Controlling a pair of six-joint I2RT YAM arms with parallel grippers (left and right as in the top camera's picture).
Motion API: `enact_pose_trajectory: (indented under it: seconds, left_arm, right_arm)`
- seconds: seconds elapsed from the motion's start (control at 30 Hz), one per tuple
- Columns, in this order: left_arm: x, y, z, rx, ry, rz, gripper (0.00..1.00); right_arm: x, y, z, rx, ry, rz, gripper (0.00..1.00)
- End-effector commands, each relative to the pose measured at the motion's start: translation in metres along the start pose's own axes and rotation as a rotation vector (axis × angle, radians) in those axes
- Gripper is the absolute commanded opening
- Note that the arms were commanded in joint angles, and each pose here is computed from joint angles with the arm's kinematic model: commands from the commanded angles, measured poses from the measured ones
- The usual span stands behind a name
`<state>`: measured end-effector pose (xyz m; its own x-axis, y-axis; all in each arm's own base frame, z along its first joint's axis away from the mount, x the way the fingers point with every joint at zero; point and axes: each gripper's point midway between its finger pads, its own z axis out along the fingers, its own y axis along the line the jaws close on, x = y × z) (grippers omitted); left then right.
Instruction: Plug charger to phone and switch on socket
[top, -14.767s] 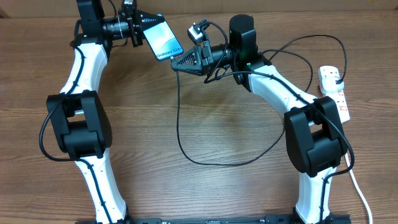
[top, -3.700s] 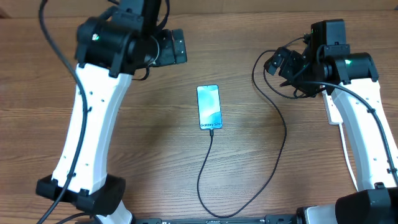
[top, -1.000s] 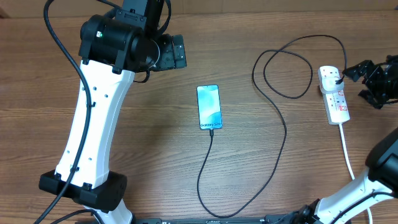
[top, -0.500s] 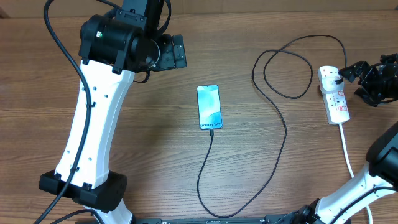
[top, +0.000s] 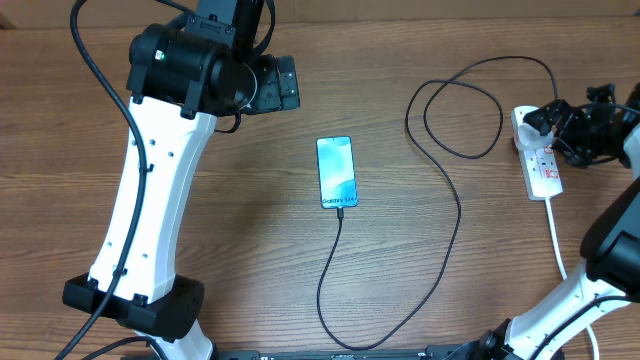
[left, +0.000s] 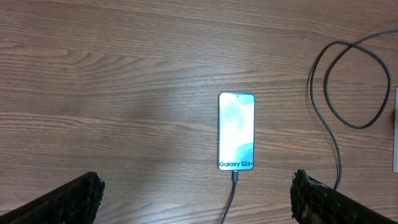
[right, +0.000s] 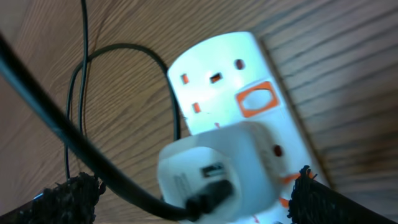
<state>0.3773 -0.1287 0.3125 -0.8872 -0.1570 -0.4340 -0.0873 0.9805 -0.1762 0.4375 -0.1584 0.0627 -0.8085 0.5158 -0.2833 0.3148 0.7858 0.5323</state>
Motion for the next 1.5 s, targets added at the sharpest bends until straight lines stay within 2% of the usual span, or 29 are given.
enact_pose_trajectory:
  seconds: [0.0,0.5,0.93,1.1,1.47]
  left_arm:
    - [-0.001,0.003,0.004,-0.021,0.0,0.018,0.99]
    - [-0.001,0.003,0.004,-0.021,0.0,0.018,1.0]
    - [-0.001,0.003,0.004,-0.022,0.0,0.019,1.0]
    - [-0.001,0.003,0.004,-0.021,0.0,0.019,1.0]
    - [-0.001,0.003,0.004,-0.022,0.0,0.018,1.0]
  right_arm:
    - [0.003,-0.004,0.005,0.046,0.01,-0.019,1.0]
    - [0.005,-0.012,0.01,0.079,0.004,-0.025,0.98]
    - [0.015,-0.008,0.016,0.04,0.025,-0.016,0.99]
    - [0.017,0.004,0.016,-0.03,0.033,-0.011,0.99]
    - [0.021,0.011,0.02,-0.036,0.051,-0.006,0.99]
